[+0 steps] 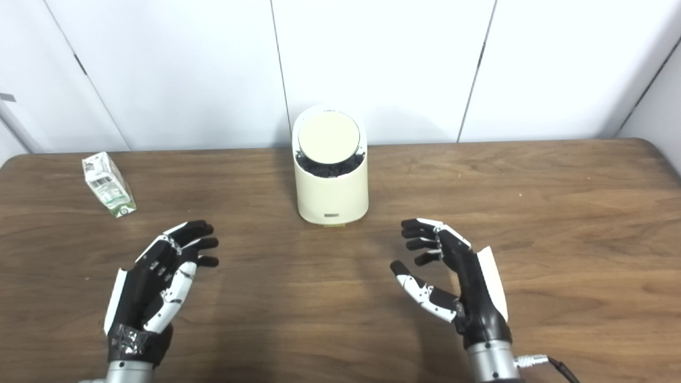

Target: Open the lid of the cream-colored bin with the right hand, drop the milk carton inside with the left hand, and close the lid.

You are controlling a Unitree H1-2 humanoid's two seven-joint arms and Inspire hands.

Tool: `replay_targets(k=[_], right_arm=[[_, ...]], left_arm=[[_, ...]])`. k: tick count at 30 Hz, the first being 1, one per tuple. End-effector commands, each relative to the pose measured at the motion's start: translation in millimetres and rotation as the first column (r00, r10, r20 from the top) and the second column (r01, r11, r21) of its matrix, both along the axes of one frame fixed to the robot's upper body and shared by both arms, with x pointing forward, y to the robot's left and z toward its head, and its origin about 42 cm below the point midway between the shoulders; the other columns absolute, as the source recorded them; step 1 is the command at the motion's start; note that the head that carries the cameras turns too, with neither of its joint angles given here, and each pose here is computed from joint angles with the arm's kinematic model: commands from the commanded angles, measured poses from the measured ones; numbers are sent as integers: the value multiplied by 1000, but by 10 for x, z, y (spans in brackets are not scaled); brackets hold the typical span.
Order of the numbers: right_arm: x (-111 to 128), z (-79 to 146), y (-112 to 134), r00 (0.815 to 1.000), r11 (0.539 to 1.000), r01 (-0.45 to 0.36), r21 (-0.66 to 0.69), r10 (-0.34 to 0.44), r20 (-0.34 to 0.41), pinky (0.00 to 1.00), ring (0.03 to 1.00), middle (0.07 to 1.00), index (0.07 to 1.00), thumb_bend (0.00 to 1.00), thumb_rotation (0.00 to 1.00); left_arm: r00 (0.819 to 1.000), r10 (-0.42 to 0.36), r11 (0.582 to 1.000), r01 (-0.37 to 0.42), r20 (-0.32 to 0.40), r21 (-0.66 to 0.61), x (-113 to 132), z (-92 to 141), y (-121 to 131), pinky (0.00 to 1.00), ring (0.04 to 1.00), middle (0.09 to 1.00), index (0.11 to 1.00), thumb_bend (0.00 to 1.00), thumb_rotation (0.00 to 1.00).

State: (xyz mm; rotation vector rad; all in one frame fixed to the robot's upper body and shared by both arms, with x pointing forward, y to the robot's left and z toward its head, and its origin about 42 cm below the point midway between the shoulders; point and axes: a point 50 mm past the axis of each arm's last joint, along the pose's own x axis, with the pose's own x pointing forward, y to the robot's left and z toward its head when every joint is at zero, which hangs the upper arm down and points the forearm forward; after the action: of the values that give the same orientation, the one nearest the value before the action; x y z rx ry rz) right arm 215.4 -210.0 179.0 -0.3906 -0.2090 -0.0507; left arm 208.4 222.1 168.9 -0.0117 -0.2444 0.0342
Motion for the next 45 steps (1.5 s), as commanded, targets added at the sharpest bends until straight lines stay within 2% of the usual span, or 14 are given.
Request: replay_targets(k=[1,12,17,19,20,22,23,25,29,34,38,40,42,45], right_arm=[[-188,-18,-11,1000,1000,5,6,-5,-3,524,643,677,680,208,80],[-189,-22,-19,1000,1000,0,11,0,-6,531,646,679,681,212,92],[-195,76,-13,999,998,41,36,-42,2,544,664,699,705,242,97],[-187,191,5,998,997,55,46,-56,15,602,715,747,753,256,164],[-169,282,18,998,998,54,42,-55,25,669,770,795,791,261,256],[-104,494,27,998,999,34,19,-35,51,823,889,902,891,307,545],[-58,588,32,998,1000,24,17,-25,58,873,930,940,928,344,649],[117,829,55,995,999,-8,54,2,103,953,985,988,983,398,747],[416,1174,142,982,999,-21,39,13,191,914,1000,1000,1000,516,859],[740,1440,263,972,1000,-4,-21,8,235,930,1000,1000,1000,612,866],[978,1591,346,972,998,10,-61,5,236,886,993,1000,1000,585,840],[1093,1618,386,975,999,1,-47,10,224,883,990,1000,1000,572,812],[1206,1614,439,977,999,-3,-47,13,212,900,998,1000,1000,566,740],[1384,1589,531,978,994,26,-104,-4,206,934,1000,1000,1000,588,688]], left_arm=[[1000,4,1000,-3,-11,15,-170,-40,48,599,717,757,747,216,334],[1000,7,1000,-7,-18,9,-178,-31,38,608,715,755,747,215,329],[1000,7,1000,-7,-16,5,-182,-12,37,605,716,757,747,214,321],[1000,9,1000,-9,-19,4,-183,-7,44,603,714,755,747,217,321],[1000,7,1000,-6,-19,3,-181,-7,50,607,716,756,749,218,328],[1000,2,1000,-2,-20,-3,-175,-11,59,616,719,760,754,210,324],[1000,4,1000,-4,-19,1,-171,-15,65,616,719,760,755,210,321],[1000,6,1000,-6,-22,8,-167,-17,73,613,717,759,754,208,318],[1000,3,1000,-3,-23,1,-159,-20,87,617,722,763,758,201,309],[1000,-1,1000,1,-30,-9,-152,-32,88,617,719,761,756,199,298],[1000,-1,1000,0,-26,-14,-148,-26,71,611,710,754,752,201,295],[1000,1,1000,-2,-25,-16,-150,-22,60,607,703,748,749,202,294],[1000,5,1000,-5,-26,-10,-153,-22,50,605,699,745,744,204,293],[1000,5,1000,-5,-27,4,-158,-28,39,609,711,754,750,206,309]])
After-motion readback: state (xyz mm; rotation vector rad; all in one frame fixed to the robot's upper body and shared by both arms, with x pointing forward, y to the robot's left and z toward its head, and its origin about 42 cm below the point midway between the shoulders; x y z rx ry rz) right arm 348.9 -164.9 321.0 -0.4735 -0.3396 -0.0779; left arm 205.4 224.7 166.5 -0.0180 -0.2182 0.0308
